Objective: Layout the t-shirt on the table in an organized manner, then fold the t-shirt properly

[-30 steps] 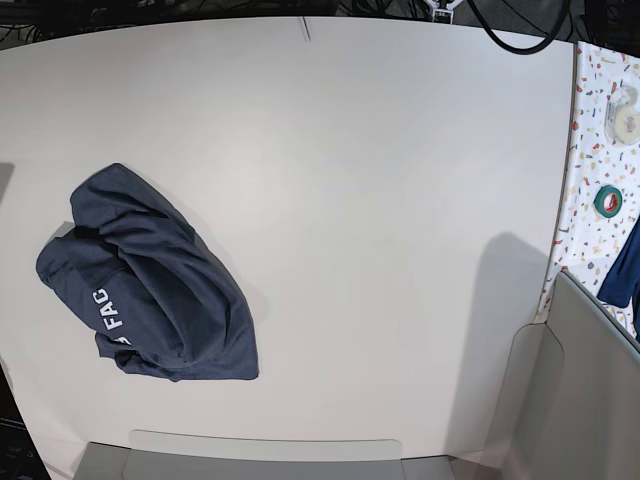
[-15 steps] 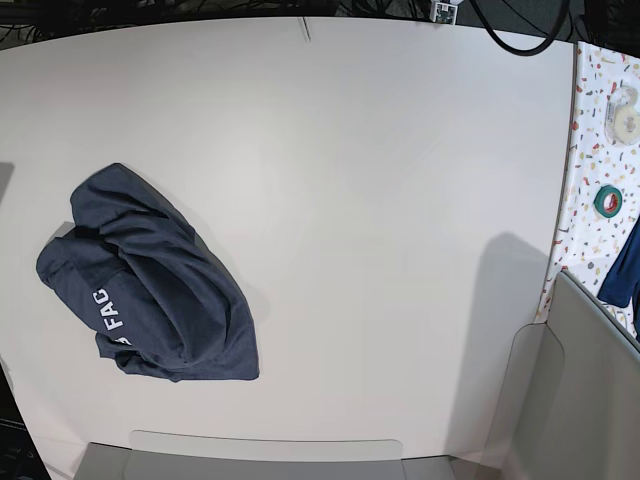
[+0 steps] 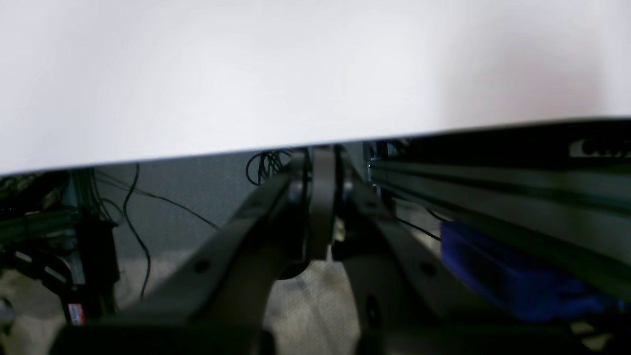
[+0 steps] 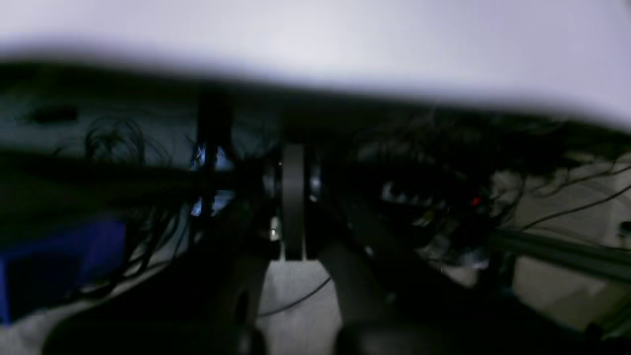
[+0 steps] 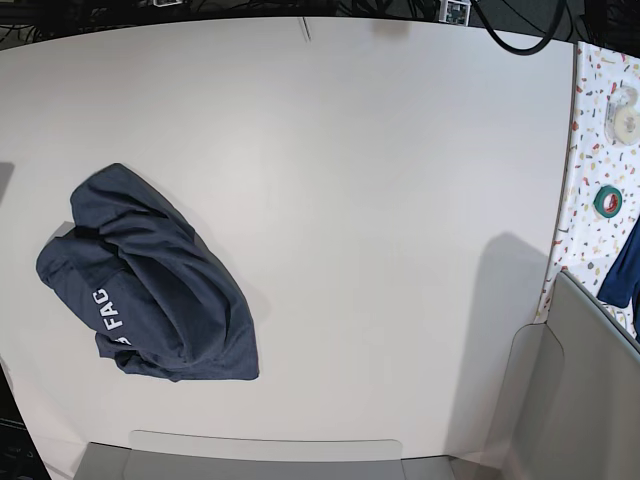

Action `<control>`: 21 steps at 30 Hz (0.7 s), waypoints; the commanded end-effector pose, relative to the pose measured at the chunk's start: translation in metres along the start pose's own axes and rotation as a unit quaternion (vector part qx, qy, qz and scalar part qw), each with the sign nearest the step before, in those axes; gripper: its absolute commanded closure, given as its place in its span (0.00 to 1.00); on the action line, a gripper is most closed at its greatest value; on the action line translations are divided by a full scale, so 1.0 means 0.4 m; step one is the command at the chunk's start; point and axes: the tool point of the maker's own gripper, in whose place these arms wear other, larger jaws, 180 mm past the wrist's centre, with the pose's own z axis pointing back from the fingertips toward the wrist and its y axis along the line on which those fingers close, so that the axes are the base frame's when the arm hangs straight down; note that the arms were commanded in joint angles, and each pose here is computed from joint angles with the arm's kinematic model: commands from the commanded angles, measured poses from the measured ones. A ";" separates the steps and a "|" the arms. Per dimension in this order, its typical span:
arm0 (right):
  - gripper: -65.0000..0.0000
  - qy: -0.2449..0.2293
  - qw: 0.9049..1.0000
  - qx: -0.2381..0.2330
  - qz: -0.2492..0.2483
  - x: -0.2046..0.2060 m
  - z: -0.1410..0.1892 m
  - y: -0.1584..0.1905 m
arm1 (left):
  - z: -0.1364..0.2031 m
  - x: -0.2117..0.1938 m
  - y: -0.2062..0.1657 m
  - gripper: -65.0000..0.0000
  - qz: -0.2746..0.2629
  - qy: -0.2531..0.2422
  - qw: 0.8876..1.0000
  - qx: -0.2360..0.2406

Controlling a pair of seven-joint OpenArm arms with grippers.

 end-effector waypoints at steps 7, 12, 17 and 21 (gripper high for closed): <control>1.00 -0.073 0.997 -0.036 0.012 0.138 0.041 -0.074 | 0.033 0.163 0.013 1.00 -0.007 -0.099 0.995 0.008; 1.00 -0.106 0.992 -0.064 0.019 0.204 0.055 -0.125 | 0.044 0.221 0.018 1.00 -0.009 -0.130 0.991 0.011; 1.00 -0.132 0.987 -0.088 0.022 0.249 0.045 -0.166 | 0.030 0.285 0.023 1.00 -0.008 -0.167 0.986 0.014; 1.00 -0.159 0.982 -0.096 0.018 0.294 0.025 -0.176 | 0.013 0.346 0.017 1.00 -0.005 -0.200 0.980 0.011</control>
